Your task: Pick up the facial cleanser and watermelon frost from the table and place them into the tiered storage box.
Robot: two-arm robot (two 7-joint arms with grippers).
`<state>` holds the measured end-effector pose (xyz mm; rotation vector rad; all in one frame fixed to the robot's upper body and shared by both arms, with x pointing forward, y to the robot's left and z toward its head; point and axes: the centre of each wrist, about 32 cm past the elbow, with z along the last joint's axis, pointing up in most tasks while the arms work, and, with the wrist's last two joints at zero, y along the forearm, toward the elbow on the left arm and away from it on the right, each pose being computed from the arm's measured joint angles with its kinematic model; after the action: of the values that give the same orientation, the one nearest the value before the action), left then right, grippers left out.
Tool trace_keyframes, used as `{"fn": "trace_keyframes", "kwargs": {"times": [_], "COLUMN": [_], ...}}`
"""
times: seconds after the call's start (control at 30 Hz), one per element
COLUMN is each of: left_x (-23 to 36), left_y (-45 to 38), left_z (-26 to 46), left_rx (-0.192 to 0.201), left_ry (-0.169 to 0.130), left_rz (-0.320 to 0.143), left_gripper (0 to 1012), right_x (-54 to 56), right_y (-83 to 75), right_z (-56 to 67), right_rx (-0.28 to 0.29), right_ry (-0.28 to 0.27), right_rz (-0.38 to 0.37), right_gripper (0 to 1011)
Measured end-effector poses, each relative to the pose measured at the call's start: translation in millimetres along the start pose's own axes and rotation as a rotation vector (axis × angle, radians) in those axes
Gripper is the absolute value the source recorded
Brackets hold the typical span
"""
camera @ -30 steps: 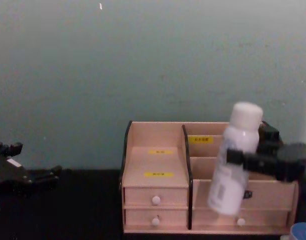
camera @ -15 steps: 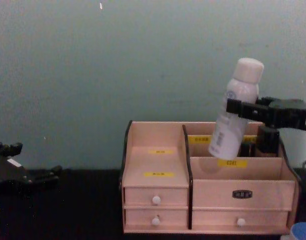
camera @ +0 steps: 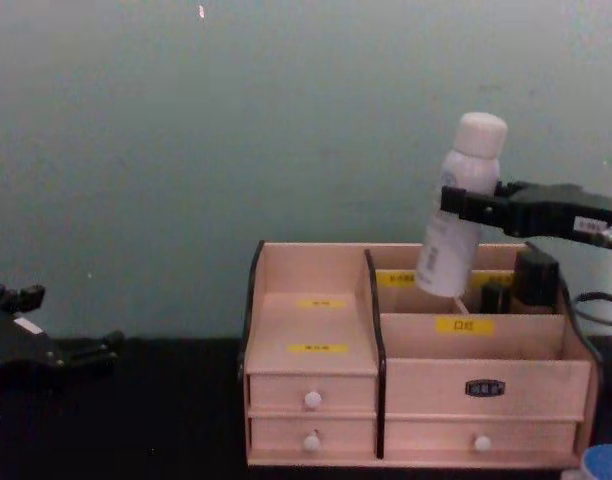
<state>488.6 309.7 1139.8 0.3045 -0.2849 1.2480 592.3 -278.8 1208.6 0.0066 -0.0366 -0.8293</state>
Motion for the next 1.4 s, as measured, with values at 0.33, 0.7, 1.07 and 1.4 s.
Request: {"fn": "trace_keyframes", "kwargs": {"times": [0.33, 0.7, 1.07, 1.4], "left_x": [0.0, 0.0, 0.0, 0.0], "left_y": [0.0, 0.0, 0.0, 0.0], "left_z": [0.0, 0.0, 0.0, 0.0], "left_rx": [0.000, 0.000, 0.000, 0.000], "left_ry": [0.000, 0.000, 0.000, 0.000], "left_rz": [0.000, 0.000, 0.000, 0.000], "left_gripper": [1001, 1001, 1001, 1001], "right_x": [4.8, 7.5, 8.2, 7.4], "right_y": [14.4, 25.0, 31.2, 34.1], "right_z": [-6.9, -11.9, -17.8, -25.1], "right_rx": [-0.021, -0.044, -0.096, -0.142], "right_ry": [0.001, -0.001, 0.004, 0.018], "right_rz": [-0.015, -0.018, -0.022, -0.021], "right_gripper": [591, 590, 590, 591]}}
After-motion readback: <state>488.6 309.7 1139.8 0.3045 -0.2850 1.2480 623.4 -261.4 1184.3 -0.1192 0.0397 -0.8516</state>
